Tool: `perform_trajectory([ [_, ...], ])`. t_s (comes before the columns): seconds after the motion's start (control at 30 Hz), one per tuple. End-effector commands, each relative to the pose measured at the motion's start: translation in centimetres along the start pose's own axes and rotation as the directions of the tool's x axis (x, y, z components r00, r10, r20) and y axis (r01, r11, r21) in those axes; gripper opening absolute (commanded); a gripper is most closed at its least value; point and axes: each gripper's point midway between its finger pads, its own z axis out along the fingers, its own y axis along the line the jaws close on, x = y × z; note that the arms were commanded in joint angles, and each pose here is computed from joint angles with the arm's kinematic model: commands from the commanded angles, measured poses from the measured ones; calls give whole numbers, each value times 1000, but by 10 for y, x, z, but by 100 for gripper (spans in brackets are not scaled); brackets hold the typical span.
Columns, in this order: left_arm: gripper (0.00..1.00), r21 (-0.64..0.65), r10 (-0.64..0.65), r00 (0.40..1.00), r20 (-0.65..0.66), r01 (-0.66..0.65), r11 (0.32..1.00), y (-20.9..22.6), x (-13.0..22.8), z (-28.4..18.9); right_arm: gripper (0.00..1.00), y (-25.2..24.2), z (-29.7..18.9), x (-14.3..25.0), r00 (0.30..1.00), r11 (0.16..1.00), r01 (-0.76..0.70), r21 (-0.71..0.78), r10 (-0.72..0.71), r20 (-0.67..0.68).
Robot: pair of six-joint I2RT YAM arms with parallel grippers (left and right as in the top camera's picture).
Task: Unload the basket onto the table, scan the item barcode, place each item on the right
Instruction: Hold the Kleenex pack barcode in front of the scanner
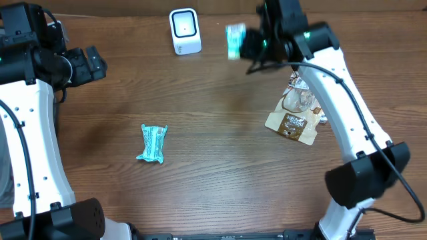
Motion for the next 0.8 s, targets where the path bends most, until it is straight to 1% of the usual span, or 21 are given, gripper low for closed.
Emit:
perform_trajectory([
  [0.0,99,0,22,999,28,-22,1000,0,-5,-8,4,-2,11,-38,974,955,123,270,-168,150],
  [0.13,99,0,22,999,28,-22,1000,0,-5,-8,4,12,33,-57,915,863,220,455,-345,211],
  [0.23,100,1,22,999,29,-22,1000,0,-5,-8,4,23,57,-62,849,767,288,573,-482,219],
  [0.33,100,1,22,999,29,-22,1000,0,-5,-8,4,42,84,-66,746,640,394,660,-642,178],
  [0.43,100,1,22,999,29,-22,1000,0,-5,-8,4,60,115,-68,631,528,495,689,-764,133],
  [0.53,99,0,22,999,28,-22,1000,0,-5,-8,4,67,141,-72,542,449,536,715,-832,116],
  [0.57,100,1,22,999,29,-22,1000,0,-5,-8,4,69,153,-72,498,400,564,723,-863,90],
  [0.6,100,0,22,999,28,-22,1000,0,-5,-8,4,70,163,-69,466,369,592,717,-882,69],
  [0.7,99,1,22,999,29,-22,1000,0,-5,-8,4,71,189,-59,395,302,661,687,-918,24],
  [0.77,100,0,22,999,28,-22,1000,0,-5,-8,4,71,205,-50,375,300,697,651,-927,25],
])
